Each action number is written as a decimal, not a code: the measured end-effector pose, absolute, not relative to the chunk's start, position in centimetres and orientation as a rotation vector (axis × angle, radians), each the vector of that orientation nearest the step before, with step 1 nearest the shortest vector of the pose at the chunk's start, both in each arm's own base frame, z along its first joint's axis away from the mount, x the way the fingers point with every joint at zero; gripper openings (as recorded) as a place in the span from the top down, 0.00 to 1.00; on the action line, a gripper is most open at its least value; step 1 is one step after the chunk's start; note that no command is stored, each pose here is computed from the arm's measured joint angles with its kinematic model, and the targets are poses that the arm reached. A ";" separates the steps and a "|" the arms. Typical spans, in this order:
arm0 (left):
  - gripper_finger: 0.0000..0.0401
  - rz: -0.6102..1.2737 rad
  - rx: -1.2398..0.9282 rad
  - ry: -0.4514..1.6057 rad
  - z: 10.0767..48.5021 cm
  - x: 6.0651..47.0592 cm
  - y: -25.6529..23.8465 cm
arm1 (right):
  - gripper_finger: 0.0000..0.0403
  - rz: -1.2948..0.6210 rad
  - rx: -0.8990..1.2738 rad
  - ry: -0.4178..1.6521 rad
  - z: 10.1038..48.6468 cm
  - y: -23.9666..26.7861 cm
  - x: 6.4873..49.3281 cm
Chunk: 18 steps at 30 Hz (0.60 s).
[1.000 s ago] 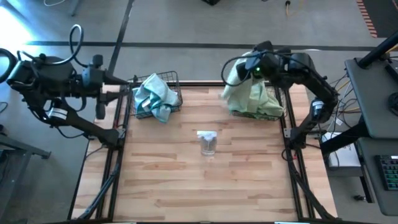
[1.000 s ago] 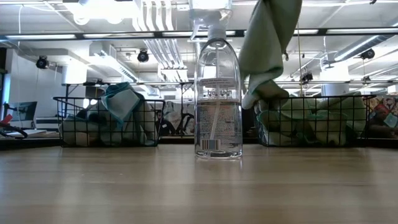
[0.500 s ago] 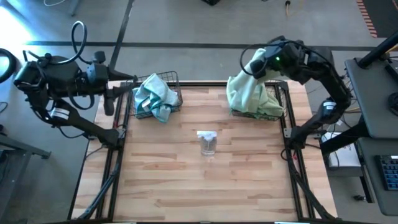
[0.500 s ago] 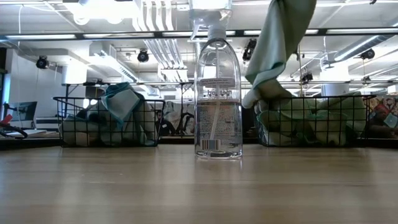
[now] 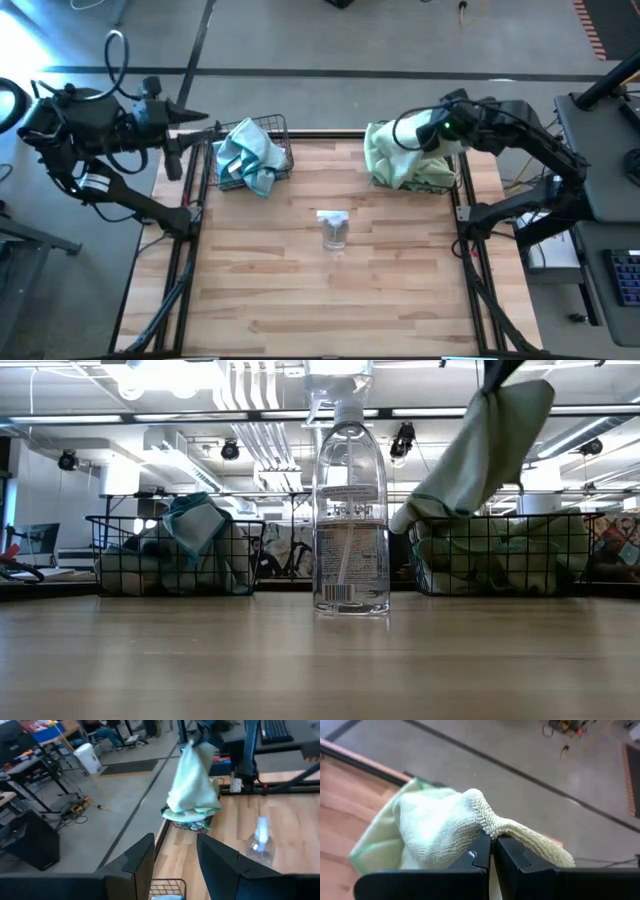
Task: Sort microfiber towel by color & place in baskets
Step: Put the green towel into the right wire basket
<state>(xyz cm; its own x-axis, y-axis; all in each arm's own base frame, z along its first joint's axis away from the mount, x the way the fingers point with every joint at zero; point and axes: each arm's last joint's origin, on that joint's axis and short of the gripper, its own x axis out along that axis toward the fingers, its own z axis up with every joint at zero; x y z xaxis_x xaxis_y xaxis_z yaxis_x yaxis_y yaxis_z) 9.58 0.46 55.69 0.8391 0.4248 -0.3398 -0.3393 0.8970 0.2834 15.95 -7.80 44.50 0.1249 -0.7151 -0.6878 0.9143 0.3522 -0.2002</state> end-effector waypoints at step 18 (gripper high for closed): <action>0.67 0.419 0.178 0.281 56.7 7.3 0.7 | 0.98 -1.227 0.331 0.917 40.6 -7.4 15.2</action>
